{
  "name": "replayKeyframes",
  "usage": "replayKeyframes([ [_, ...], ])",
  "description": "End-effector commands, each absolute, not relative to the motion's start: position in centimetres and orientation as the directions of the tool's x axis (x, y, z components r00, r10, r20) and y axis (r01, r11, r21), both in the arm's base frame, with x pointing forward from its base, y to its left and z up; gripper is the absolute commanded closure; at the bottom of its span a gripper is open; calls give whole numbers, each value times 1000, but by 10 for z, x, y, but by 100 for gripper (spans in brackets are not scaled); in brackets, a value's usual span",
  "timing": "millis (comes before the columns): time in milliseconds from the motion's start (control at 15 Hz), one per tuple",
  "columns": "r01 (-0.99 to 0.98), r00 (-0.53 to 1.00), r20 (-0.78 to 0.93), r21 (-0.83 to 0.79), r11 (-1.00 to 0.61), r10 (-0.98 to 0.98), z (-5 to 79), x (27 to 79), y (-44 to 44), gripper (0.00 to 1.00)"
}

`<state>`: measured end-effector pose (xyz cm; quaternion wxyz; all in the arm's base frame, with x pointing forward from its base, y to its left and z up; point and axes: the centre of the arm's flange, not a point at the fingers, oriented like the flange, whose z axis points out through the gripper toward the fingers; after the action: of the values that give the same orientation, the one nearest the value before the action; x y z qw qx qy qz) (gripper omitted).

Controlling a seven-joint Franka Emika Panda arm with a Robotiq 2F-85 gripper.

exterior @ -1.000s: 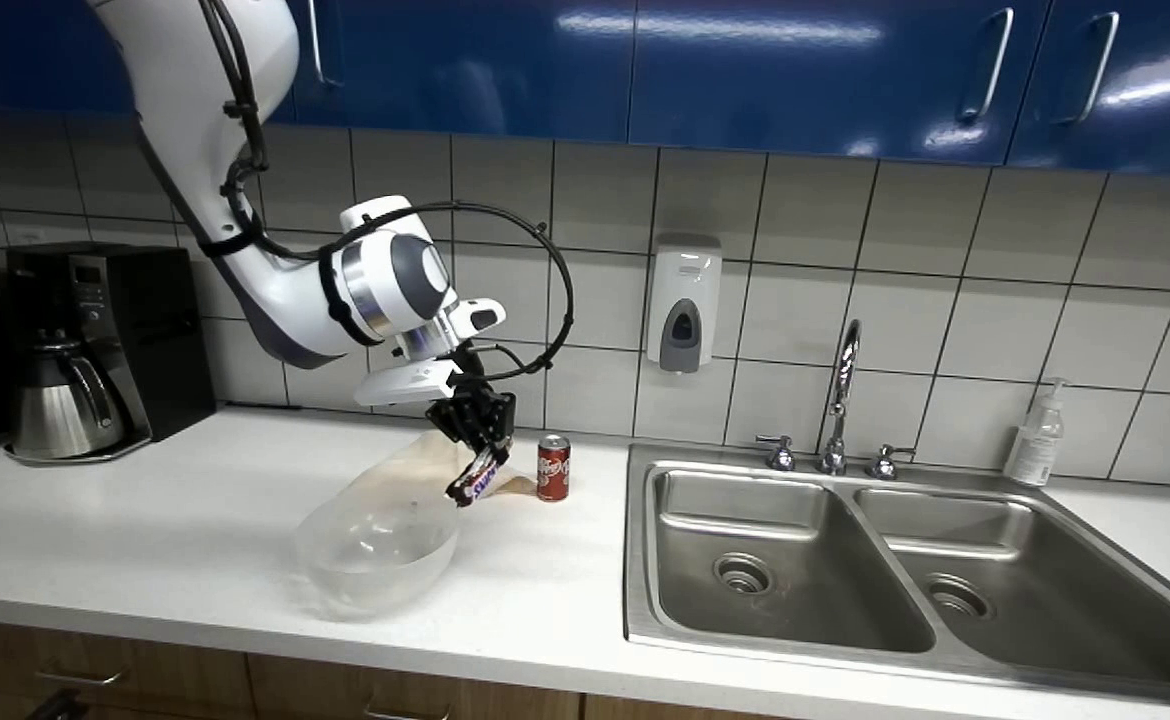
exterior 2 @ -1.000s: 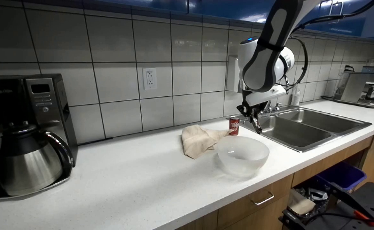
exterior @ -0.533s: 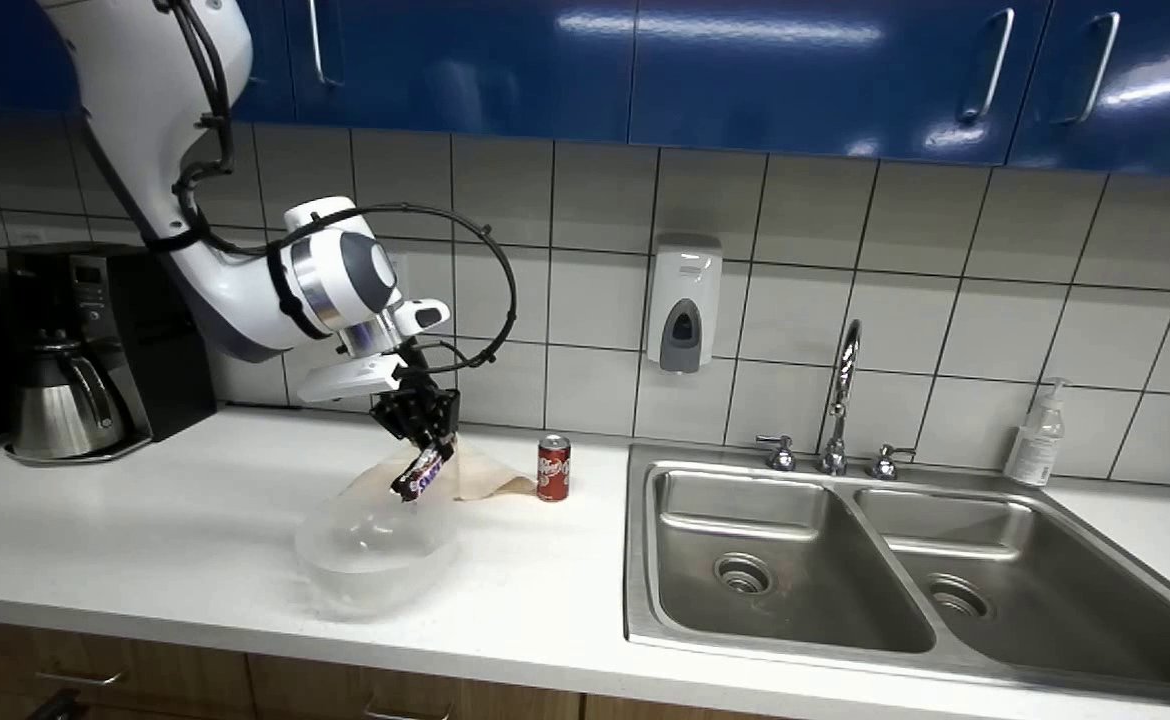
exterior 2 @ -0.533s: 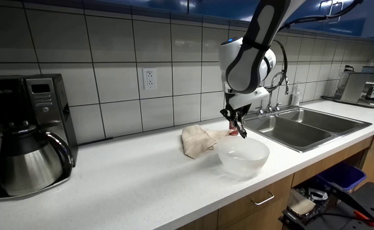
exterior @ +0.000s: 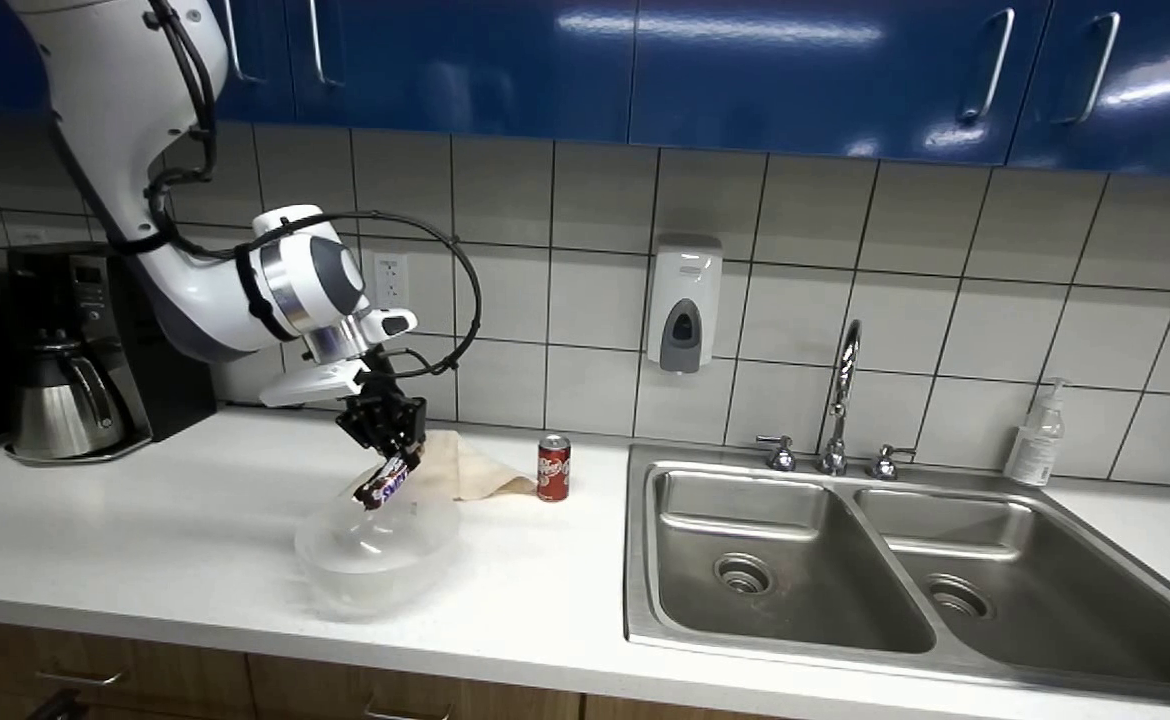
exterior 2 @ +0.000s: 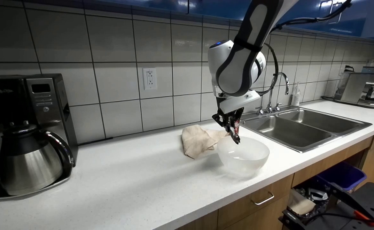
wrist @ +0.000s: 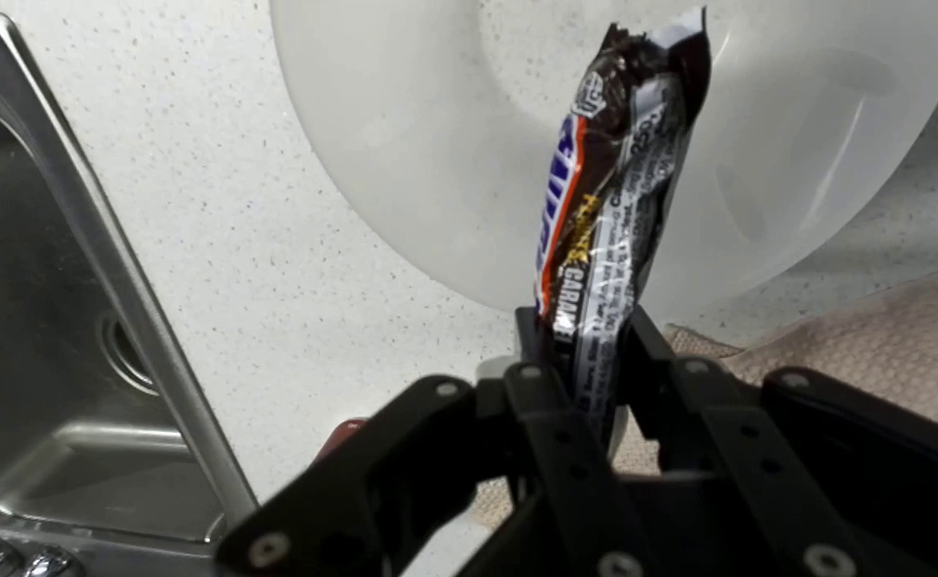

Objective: Put the candy bar into the bowl

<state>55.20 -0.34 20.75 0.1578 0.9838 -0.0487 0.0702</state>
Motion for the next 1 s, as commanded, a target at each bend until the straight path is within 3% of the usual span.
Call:
replayKeyframes([
  [0, -129, 988, 117, 303, -944, -98, 191, 554, -7, 94],
  [867, -143, 988, -22, 273, -951, -154, 131, 563, -33, 94],
  [933, -144, 987, -25, 277, -950, -157, 130, 563, -33, 49],
])
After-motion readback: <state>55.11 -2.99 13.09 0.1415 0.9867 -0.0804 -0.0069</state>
